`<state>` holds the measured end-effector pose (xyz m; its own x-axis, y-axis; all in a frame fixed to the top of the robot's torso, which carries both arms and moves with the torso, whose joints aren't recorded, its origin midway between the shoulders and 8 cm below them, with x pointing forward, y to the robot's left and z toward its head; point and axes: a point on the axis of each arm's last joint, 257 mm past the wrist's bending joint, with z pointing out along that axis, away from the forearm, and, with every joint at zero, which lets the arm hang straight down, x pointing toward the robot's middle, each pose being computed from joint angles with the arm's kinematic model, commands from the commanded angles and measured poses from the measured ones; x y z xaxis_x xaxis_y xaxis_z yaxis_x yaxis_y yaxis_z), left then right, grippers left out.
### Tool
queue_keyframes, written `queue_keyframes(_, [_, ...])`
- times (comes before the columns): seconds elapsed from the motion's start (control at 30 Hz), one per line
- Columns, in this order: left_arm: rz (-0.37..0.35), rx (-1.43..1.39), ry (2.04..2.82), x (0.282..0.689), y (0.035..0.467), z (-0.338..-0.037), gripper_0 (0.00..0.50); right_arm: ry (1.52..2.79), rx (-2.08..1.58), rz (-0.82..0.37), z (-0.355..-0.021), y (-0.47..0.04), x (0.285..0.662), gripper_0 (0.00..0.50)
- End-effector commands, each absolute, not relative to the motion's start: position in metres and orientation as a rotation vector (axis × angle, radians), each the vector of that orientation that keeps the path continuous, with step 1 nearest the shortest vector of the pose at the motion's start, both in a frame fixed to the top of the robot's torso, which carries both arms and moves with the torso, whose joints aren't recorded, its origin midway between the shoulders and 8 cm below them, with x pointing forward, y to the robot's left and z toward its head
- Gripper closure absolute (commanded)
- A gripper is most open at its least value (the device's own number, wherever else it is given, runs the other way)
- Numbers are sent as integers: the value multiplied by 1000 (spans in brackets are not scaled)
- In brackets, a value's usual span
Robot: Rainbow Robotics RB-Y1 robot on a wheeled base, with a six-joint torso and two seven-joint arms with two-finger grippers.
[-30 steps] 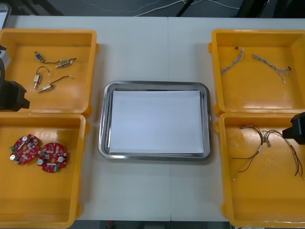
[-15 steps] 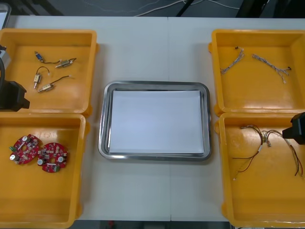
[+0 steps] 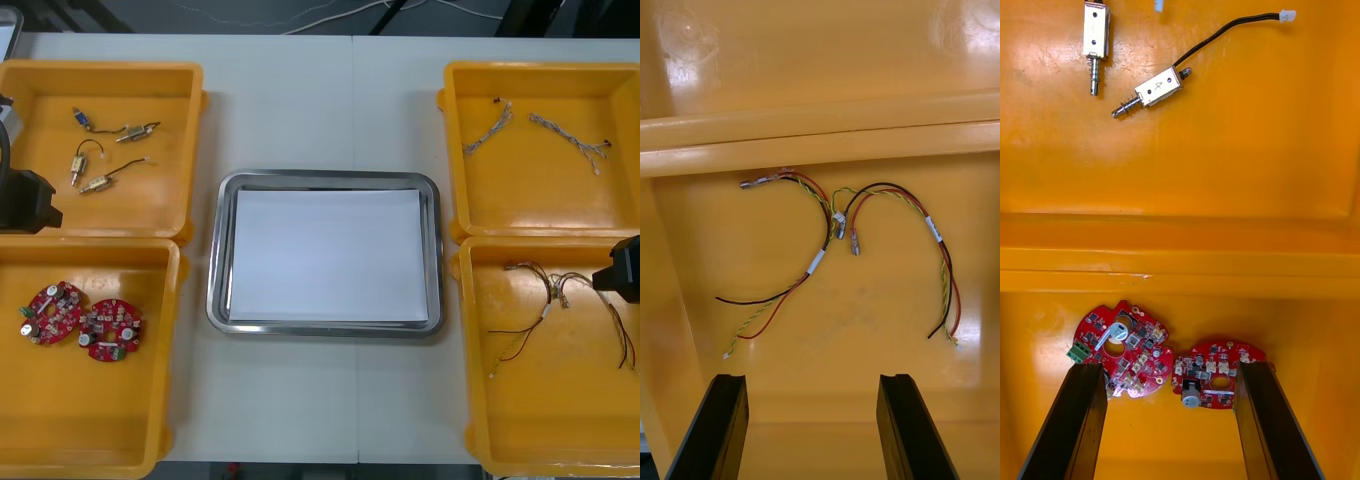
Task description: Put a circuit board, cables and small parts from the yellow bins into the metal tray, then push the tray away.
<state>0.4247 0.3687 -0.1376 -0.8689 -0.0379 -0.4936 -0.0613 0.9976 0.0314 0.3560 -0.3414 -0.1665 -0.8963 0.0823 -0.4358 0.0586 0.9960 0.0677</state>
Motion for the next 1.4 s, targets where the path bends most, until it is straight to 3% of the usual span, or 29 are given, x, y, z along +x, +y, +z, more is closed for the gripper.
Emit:
queue_keyframes(0.03, [58,-228,2591,421,382,-129,0,2647,68,65,-158,-343,357,0])
queue_keyframes(0.53, [58,-228,2591,421,382,-129,0,2647,68,65,-158,-343,357,0])
queue_keyframes(0.57, [58,-228,2591,421,382,-129,0,2688,81,84,-172,-341,349,0])
queue_keyframes(0.67, [58,-228,2591,421,382,-129,0,2694,90,81,-173,-341,349,0])
queue_keyframes(0.7, [10,-218,2618,418,368,-143,0,2693,96,83,-173,-341,350,0])
queue_keyframes(0.83, [-3,-212,2610,421,367,-138,0,2689,127,85,-172,-342,351,0])
queue_keyframes(1.13, [-18,-189,2607,417,368,-136,0,2675,419,118,-180,-334,354,0])
queue_keyframes(1.4, [38,-178,2602,385,380,-147,0,2610,715,146,-195,-323,362,0])
